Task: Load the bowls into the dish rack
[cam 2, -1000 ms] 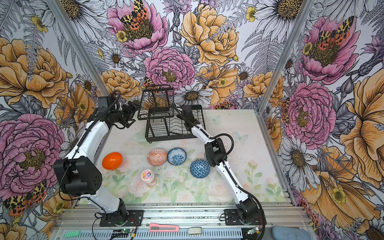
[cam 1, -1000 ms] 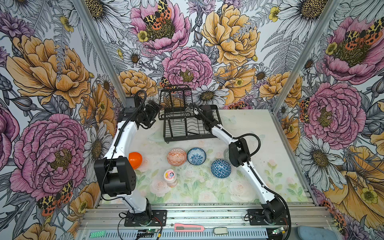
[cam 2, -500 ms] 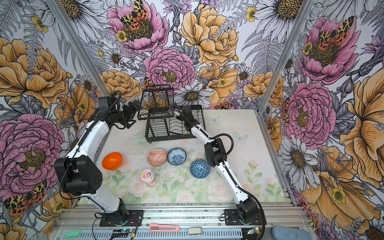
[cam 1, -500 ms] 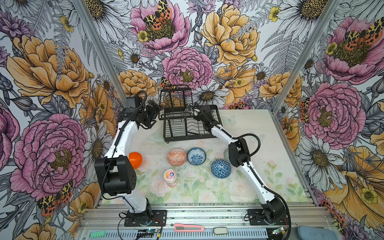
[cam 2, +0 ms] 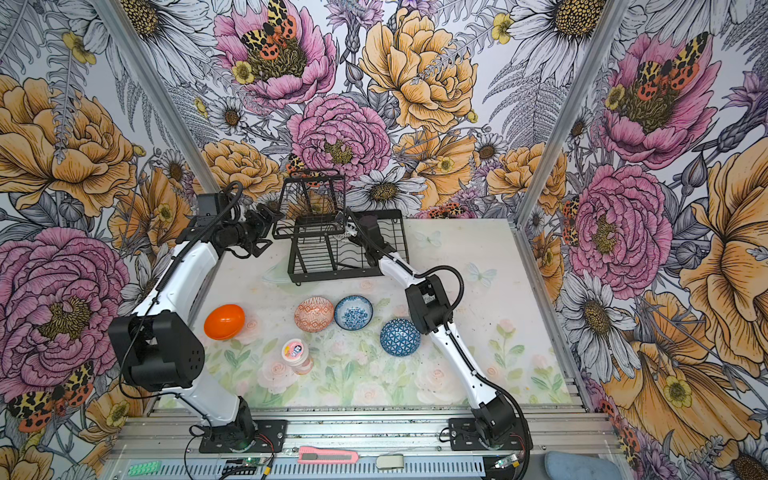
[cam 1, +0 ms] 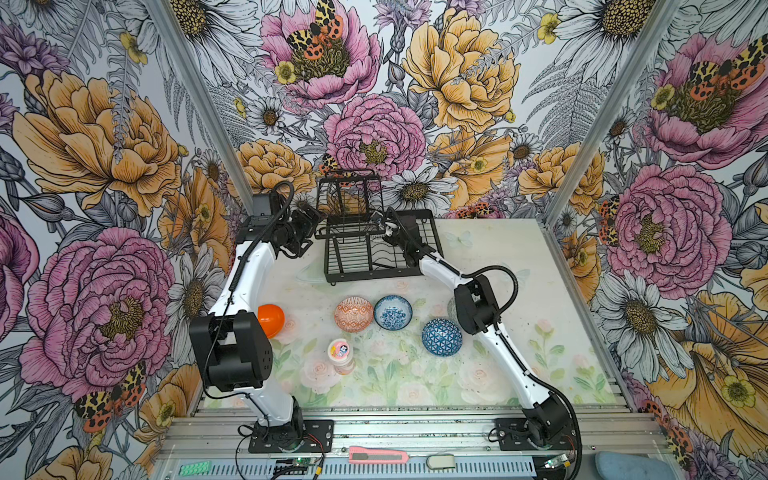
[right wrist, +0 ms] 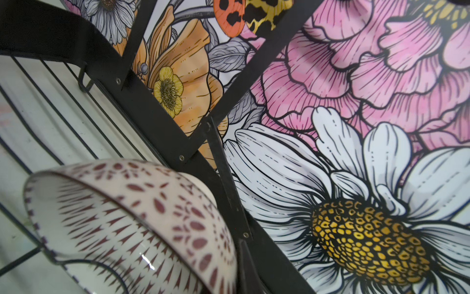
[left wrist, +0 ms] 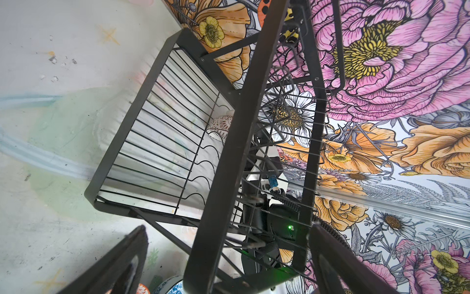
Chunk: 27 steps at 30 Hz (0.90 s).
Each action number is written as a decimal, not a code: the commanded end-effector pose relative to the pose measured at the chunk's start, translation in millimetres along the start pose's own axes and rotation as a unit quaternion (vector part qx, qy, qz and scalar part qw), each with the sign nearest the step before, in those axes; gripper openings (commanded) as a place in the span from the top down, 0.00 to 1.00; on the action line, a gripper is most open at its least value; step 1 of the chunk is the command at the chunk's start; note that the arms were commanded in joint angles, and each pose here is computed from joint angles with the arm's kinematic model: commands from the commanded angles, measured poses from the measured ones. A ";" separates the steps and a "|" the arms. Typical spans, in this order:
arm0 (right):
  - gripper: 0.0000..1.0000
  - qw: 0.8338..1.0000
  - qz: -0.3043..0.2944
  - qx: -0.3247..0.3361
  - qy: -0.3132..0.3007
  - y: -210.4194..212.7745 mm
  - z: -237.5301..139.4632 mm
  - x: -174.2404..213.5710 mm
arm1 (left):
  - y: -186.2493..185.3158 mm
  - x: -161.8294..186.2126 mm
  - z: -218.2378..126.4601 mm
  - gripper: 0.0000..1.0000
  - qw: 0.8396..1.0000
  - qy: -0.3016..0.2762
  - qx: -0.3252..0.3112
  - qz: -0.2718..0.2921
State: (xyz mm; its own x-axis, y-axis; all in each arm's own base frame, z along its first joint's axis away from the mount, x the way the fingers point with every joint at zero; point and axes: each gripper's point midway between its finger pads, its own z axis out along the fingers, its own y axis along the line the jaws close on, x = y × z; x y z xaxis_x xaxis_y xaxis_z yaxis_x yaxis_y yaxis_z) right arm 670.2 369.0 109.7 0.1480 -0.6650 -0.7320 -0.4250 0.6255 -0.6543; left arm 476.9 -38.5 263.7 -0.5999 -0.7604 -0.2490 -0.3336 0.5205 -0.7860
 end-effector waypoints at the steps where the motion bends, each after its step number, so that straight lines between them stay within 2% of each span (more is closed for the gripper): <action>1: 1.00 0.999 -0.008 -0.010 0.045 20.0 -4.0 12.4 | -4.2 3.9 3.9 0.01 1.000 0.010 0.006 0.010; 14: 1.00 0.997 0.059 0.031 0.047 -3.9 -8.1 4.3 | -8.8 4.3 3.4 0.01 1.000 0.008 0.008 0.010; 27: 0.98 0.986 0.148 0.062 0.038 -32.4 -24.3 1.7 | -14.5 7.0 4.5 0.01 1.000 0.008 0.010 0.010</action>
State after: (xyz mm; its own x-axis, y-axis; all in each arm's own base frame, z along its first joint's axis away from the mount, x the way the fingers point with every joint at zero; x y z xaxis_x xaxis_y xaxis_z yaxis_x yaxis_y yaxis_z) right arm 660.5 350.1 101.6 -0.0263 -0.5256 -0.8503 -0.3759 0.7934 -0.4788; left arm 476.1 -47.5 263.8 -0.6138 -0.7496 -0.2478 -0.3245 0.5256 -0.7864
